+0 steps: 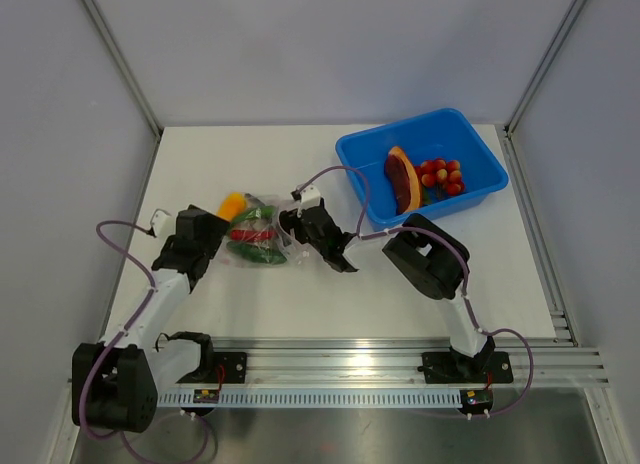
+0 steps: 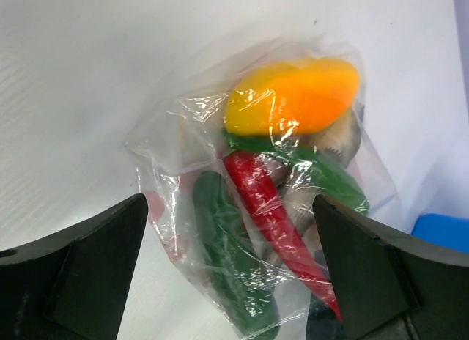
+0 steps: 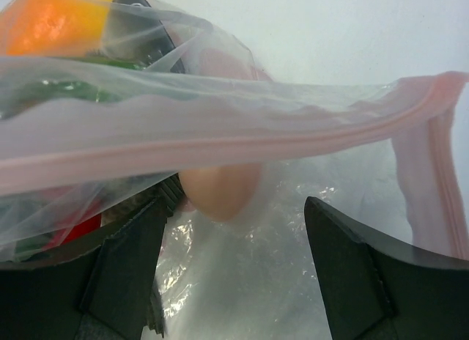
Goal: Open the zip-top bag and remove the fake food
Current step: Pick up the food from the zipper food storage bag.
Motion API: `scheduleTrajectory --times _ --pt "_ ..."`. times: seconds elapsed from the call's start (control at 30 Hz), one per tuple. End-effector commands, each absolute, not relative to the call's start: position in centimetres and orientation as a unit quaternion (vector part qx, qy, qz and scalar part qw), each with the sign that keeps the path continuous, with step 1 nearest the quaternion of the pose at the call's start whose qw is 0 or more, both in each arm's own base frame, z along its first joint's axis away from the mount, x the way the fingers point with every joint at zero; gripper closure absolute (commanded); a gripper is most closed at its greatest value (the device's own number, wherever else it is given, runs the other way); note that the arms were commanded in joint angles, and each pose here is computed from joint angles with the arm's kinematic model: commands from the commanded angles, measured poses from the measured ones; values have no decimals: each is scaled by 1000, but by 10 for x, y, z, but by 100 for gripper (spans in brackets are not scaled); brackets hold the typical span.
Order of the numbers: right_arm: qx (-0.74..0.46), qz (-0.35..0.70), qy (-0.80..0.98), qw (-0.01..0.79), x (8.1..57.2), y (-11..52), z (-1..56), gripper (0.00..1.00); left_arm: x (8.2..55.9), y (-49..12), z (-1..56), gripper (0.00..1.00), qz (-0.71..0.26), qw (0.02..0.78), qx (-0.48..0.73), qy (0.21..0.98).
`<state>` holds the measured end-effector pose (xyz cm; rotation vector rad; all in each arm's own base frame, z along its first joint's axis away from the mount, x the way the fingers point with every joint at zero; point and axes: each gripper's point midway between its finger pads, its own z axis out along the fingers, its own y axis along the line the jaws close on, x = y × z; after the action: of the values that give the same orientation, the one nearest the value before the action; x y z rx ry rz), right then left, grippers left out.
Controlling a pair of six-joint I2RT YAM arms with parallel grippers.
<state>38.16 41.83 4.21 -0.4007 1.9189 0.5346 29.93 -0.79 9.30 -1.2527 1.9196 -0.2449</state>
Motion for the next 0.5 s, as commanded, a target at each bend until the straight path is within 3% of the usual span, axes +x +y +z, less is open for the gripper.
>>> scheduleTrajectory --times 0.0,0.1,0.47 --pt "-152 250 771 565 383 426 87 17 312 -7 110 1 -115 432 -504 739" --pt "-154 252 771 564 382 427 85 17 332 -22 115 1 -151 420 -510 735" --pt "-160 261 772 558 379 431 80 17 395 -42 117 2 -130 366 -493 779"
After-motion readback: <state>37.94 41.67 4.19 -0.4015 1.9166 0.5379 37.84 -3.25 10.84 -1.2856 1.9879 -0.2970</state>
